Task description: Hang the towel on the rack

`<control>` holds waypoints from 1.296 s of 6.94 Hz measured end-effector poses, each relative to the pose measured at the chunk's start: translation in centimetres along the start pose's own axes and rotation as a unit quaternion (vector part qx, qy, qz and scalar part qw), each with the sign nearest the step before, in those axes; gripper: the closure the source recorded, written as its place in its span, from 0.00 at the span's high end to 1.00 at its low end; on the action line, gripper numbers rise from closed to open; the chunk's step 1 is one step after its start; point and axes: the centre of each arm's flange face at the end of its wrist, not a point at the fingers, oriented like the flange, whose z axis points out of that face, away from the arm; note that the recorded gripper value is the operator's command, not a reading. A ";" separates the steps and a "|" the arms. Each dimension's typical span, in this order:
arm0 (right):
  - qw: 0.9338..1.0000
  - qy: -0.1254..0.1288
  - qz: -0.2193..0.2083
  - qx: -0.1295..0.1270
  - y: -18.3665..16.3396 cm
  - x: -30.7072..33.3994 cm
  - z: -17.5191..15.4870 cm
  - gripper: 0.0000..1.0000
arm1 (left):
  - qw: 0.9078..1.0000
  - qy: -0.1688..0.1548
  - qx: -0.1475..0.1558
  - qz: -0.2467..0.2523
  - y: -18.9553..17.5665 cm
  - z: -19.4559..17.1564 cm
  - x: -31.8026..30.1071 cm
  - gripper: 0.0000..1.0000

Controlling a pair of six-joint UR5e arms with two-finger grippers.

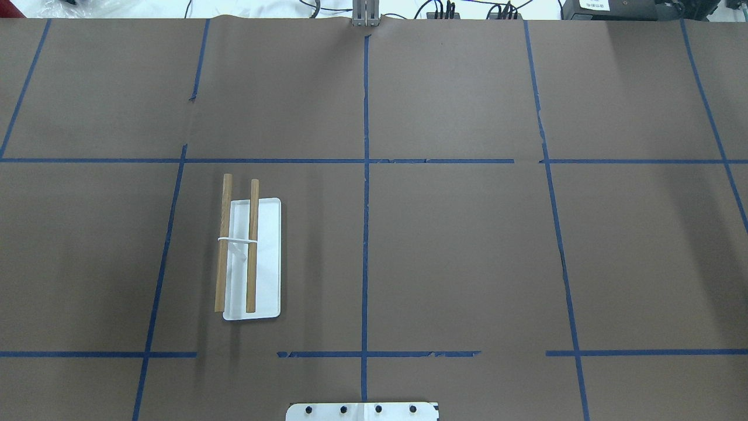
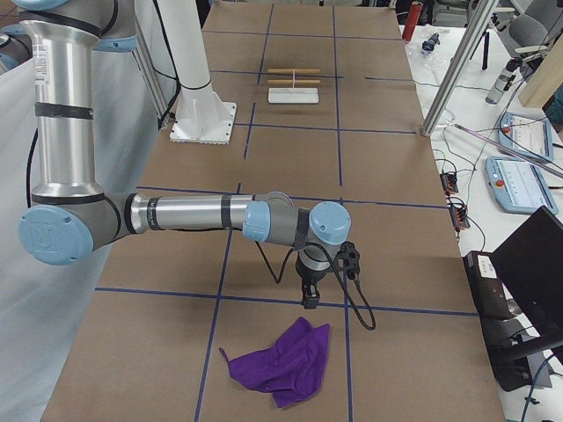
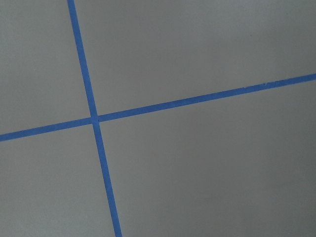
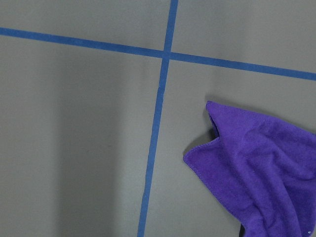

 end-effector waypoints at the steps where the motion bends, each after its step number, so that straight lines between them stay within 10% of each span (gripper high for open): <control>1: 1.000 -0.004 0.005 0.004 -0.1 -0.1 0.0 1.00 | 1.000 -0.001 0.008 -0.001 0.0 -0.8 -0.3 1.00; 9: 0.999 -0.008 0.007 0.051 -1.0 -0.1 2.2 1.00 | 0.999 -0.035 0.018 0.003 0.4 -2.0 -0.6 1.00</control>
